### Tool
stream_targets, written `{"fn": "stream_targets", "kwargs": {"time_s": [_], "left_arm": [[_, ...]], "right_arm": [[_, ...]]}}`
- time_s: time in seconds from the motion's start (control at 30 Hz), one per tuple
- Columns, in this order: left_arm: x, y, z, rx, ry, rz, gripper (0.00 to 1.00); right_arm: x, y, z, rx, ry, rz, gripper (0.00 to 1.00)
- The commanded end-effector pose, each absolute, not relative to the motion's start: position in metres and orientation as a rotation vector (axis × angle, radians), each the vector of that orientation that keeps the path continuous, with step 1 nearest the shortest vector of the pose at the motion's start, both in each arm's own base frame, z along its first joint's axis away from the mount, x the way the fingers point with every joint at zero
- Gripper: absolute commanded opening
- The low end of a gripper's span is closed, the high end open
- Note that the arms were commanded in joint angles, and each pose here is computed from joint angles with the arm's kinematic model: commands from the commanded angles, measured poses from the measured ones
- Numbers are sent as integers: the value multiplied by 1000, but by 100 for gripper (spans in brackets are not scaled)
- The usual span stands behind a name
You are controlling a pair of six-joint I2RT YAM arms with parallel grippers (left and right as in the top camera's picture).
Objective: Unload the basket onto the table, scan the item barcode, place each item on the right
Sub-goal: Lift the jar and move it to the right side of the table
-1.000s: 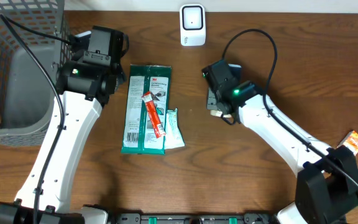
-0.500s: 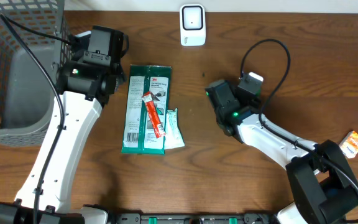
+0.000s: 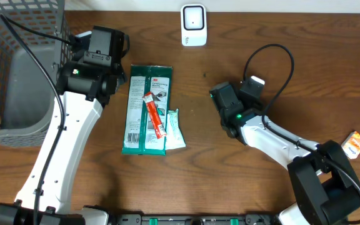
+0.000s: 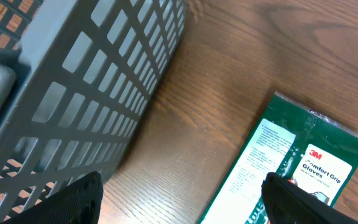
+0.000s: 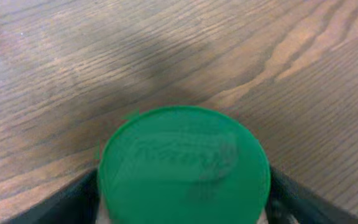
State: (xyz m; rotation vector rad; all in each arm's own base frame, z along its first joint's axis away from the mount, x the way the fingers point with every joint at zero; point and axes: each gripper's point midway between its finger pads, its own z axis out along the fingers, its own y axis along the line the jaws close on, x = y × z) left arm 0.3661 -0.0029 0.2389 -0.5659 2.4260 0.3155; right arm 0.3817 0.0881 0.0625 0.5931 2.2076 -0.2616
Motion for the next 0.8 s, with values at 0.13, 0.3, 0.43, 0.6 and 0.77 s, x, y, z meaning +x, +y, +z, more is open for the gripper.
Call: {"fn": "stream_targets", "kwargs": {"time_s": [0.13,0.3,0.43,0.6,0.77], "left_arm": [[365,1,236,-555,2433,349,82],[365,1,236,-555,2433,349,82],[365,1,236,-555,2433,349,82],[365,1,236,-555,2433,349,82],[365,1,236,-555,2433,348,82]], "right_arm": [[383,92,68,478,2251,-265,94],[379,108,86,336,2306,-161,93],[374,104,112,351,2277,-109,90],[379,97,144,414,2316,181,73],[380,53,164,628,2476,389,68]]}}
